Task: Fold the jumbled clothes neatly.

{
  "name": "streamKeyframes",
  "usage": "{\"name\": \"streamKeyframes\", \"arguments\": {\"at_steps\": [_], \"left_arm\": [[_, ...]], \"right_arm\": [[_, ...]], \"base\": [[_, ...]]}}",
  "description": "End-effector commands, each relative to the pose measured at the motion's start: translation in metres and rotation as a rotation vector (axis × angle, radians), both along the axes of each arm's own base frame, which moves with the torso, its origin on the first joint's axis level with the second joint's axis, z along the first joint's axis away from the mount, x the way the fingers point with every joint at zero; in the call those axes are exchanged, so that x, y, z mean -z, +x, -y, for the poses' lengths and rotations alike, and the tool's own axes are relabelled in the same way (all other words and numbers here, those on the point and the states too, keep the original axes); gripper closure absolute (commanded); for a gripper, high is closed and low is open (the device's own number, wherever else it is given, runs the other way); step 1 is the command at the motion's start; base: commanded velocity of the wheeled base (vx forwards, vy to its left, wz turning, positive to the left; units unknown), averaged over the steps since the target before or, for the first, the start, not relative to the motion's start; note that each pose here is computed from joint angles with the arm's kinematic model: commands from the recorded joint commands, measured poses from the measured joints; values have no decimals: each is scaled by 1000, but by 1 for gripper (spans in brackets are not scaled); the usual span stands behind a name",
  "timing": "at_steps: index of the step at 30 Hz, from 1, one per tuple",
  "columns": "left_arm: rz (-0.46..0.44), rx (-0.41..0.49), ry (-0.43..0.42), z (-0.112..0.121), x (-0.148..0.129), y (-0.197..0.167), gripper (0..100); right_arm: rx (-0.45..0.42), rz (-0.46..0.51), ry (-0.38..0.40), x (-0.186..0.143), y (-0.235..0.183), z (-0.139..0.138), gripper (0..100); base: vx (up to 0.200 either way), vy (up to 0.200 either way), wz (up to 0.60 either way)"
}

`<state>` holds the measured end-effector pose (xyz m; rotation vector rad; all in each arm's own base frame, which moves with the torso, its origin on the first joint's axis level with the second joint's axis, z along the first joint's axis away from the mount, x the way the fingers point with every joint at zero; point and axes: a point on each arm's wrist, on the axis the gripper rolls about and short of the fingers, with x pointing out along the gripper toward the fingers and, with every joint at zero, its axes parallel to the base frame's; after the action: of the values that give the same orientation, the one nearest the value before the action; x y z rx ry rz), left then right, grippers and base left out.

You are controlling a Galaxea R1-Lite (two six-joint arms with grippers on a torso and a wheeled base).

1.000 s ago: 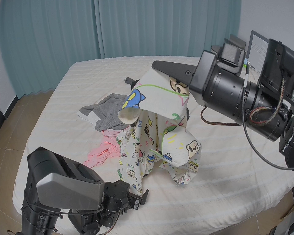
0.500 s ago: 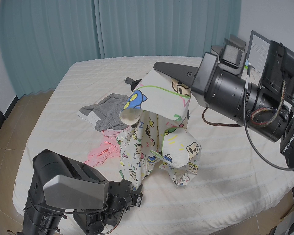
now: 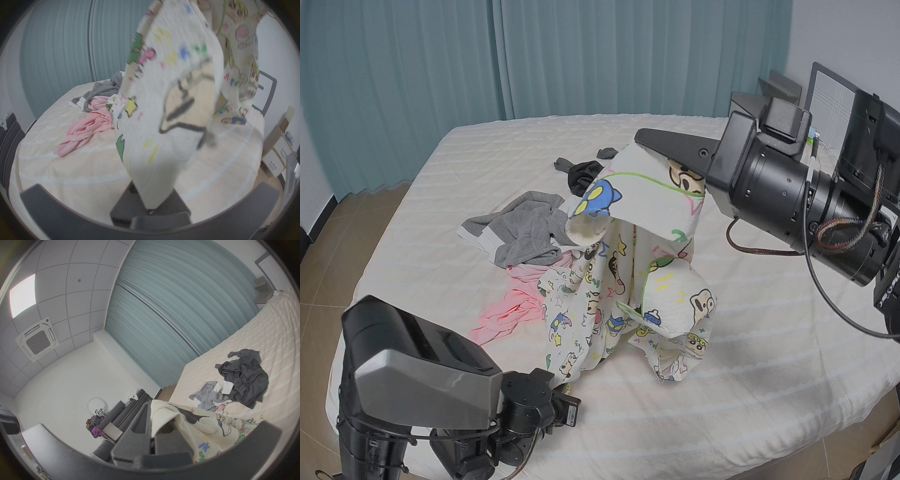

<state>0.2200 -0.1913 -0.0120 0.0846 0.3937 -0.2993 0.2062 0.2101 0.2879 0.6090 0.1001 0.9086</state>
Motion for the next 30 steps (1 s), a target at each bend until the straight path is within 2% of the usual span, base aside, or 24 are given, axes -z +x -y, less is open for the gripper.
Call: {"name": "streamKeyframes", "arguments": {"at_steps": [1, 3, 11, 16, 18, 19, 21, 24, 27, 28, 30], "left_arm": [[102, -16, -165, -17, -59, -19, 100], [156, -18, -234, -25, -83, -28, 100], [349, -57, -380, -47, -147, -36, 100], [432, -72, -421, -57, -198, -39, 100], [442, -73, -429, -59, -212, -41, 100], [445, -82, -427, -65, -231, -43, 100], [446, -91, -421, -69, -245, -45, 100], [477, -126, -418, -82, -280, -47, 100], [511, -119, -430, -90, -303, -48, 100], [511, -119, -430, -90, -303, -48, 100], [539, -111, -439, -95, -315, -52, 100]], "right_arm": [[76, -6, -5, 2, 4, 26, 100], [108, -13, -11, 5, 6, 37, 100], [203, -18, -17, 10, -1, 72, 100], [229, 5, -6, 7, -16, 89, 100], [236, 18, 1, 3, -20, 93, 100], [245, 36, 13, -1, -25, 98, 100], [255, 45, 19, -4, -27, 102, 100], [266, 75, 17, -12, -33, 108, 100], [273, 137, 4, -22, -39, 110, 100], [273, 137, 4, -22, -39, 110, 100], [283, 203, 24, -38, -42, 112, 100]], "base": [[0, 0, 0], [0, 0, 0], [0, 0, 0], [0, 0, 0], [0, 0, 0], [0, 0, 0], [0, 0, 0], [0, 0, 0], [0, 0, 0], [0, 0, 0], [0, 0, 0]]}}
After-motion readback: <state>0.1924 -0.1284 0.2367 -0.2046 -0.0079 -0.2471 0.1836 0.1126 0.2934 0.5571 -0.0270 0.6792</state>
